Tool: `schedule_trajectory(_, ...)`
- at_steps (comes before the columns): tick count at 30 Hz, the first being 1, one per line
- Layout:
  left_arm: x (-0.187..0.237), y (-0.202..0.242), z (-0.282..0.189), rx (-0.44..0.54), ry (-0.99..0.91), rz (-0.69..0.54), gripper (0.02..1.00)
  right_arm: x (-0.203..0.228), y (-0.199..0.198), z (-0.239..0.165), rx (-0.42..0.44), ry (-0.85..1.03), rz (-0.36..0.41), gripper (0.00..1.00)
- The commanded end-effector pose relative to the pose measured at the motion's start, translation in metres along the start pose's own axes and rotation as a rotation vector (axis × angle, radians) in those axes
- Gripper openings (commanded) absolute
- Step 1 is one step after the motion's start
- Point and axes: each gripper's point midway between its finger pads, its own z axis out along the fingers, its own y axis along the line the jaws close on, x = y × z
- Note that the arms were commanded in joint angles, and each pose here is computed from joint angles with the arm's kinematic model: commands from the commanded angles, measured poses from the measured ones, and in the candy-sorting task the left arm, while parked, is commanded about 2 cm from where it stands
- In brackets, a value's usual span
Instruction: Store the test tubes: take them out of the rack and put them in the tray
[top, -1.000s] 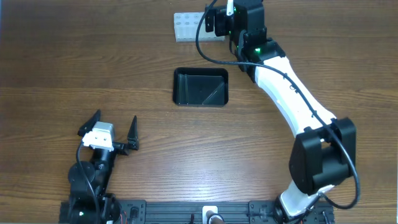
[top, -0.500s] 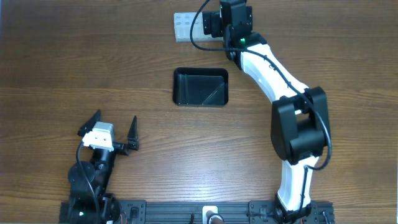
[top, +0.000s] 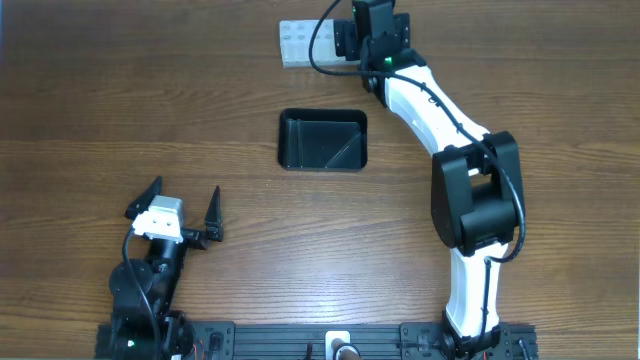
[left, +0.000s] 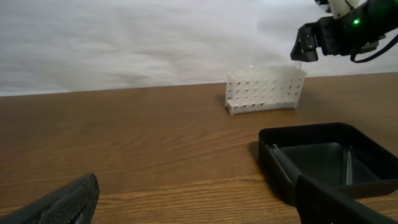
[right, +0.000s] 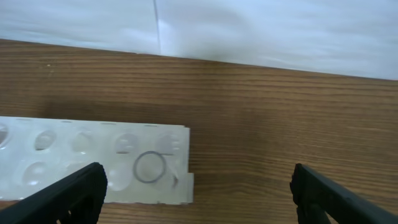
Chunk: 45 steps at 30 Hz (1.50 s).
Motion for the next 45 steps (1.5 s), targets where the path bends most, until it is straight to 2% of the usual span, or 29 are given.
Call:
schedule_trajectory(1, 0.001, -0.001, 0.000, 0.008, -0.003, -0.011, 1.000, -0.002, -0.006, 0.009, 0.026, -0.006, -0.003, 0.919)
schedule_trajectory(7, 0.001, -0.001, 0.000, 0.008, -0.003, -0.011, 1.000, -0.001, -0.005, 0.011, 0.027, -0.007, -0.002, 0.838)
schedule_trajectory(23, 0.001, -0.001, 0.000, 0.008, -0.003, -0.011, 1.000, -0.001, 0.001, 0.009, 0.017, -0.012, -0.007, 0.437)
schedule_trajectory(45, 0.001, -0.001, 0.000, 0.008, -0.003, -0.011, 1.000, -0.003, 0.017, 0.021, -0.036, -0.058, 0.017, 0.448)
